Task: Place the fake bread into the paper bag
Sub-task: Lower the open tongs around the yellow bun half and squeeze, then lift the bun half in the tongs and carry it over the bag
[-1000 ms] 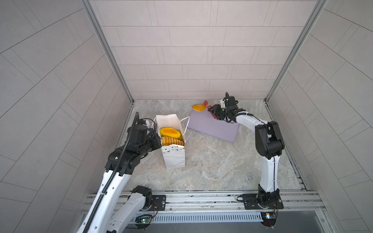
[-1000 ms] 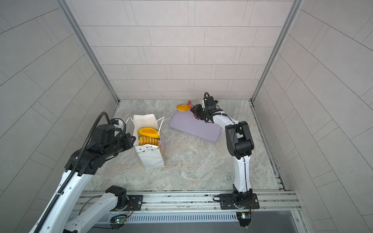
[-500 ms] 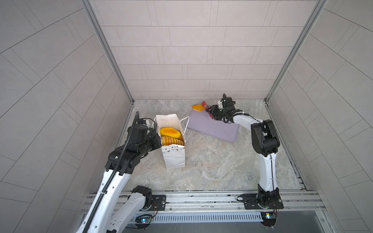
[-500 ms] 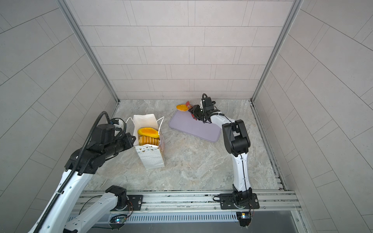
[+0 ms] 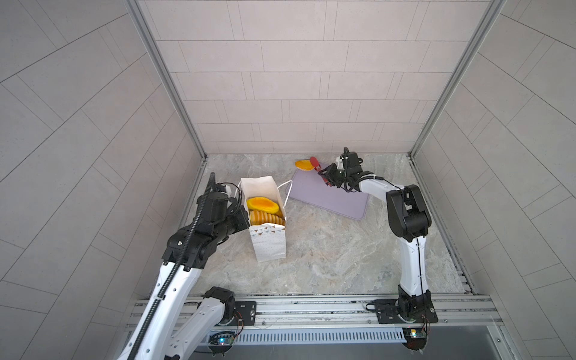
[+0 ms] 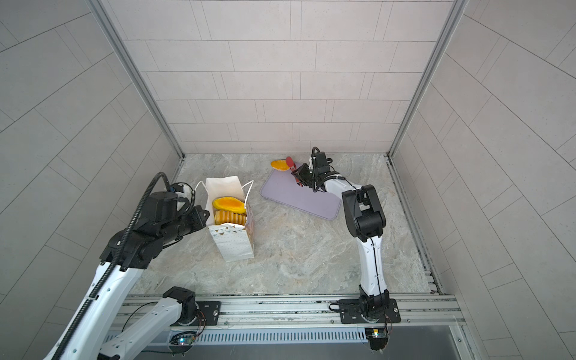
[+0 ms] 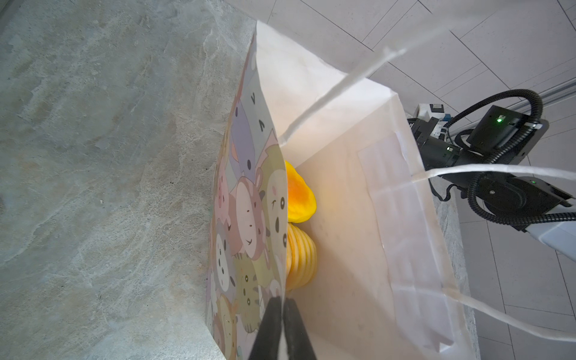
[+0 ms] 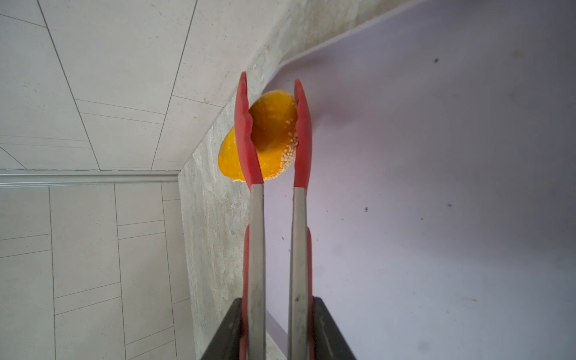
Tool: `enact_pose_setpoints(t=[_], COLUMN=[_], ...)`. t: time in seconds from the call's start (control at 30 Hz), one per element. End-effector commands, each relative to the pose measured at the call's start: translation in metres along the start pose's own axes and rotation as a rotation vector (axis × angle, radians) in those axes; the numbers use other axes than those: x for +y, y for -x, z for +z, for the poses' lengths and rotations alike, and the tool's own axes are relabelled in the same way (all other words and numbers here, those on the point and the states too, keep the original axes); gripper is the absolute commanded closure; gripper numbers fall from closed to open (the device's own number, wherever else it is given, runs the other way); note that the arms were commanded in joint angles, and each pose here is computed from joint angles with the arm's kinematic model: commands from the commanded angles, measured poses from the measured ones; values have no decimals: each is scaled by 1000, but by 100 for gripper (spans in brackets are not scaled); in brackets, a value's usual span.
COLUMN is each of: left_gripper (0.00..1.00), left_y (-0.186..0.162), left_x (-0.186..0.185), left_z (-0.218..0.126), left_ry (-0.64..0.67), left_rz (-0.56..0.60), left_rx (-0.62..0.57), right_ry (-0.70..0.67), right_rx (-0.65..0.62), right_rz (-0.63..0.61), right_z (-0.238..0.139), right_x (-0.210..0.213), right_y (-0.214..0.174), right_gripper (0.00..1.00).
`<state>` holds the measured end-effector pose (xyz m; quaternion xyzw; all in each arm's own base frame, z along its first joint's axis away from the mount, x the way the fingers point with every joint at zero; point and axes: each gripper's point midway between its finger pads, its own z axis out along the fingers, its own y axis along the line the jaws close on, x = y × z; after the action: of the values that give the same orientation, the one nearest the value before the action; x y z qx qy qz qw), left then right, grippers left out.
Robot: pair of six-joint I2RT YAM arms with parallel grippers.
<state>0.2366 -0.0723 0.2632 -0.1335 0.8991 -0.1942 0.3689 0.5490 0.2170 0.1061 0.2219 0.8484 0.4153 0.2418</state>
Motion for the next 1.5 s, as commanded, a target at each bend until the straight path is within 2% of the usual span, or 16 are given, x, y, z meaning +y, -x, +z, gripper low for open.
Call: enact_pose_setpoints(t=[0.0,0.23,0.5,1.1,1.47], left_gripper=[93,93,93,93,93], left_y=[2,3,0,0,4], left_x=[1,1,2,1,-2], left_z=[-4,-8,-9,-9,-20], left_ry=[13,6,6,-1,-25], left_rz=[11,8,2,-4,-8], left_rx=[-9,-20,-21,-20,-55], right_ry=[82,75,36,-125,-139], right_rx=[-46,-58,-76,-167,-232], right_rz=[-14,-45,-151,-498,-760], right_z=[-29,-61,-103,-225,-289], right_x=[33,33,45,85,147], right_y=[10,5,-4,-21,-54], right_gripper=[69,70,71,72,72])
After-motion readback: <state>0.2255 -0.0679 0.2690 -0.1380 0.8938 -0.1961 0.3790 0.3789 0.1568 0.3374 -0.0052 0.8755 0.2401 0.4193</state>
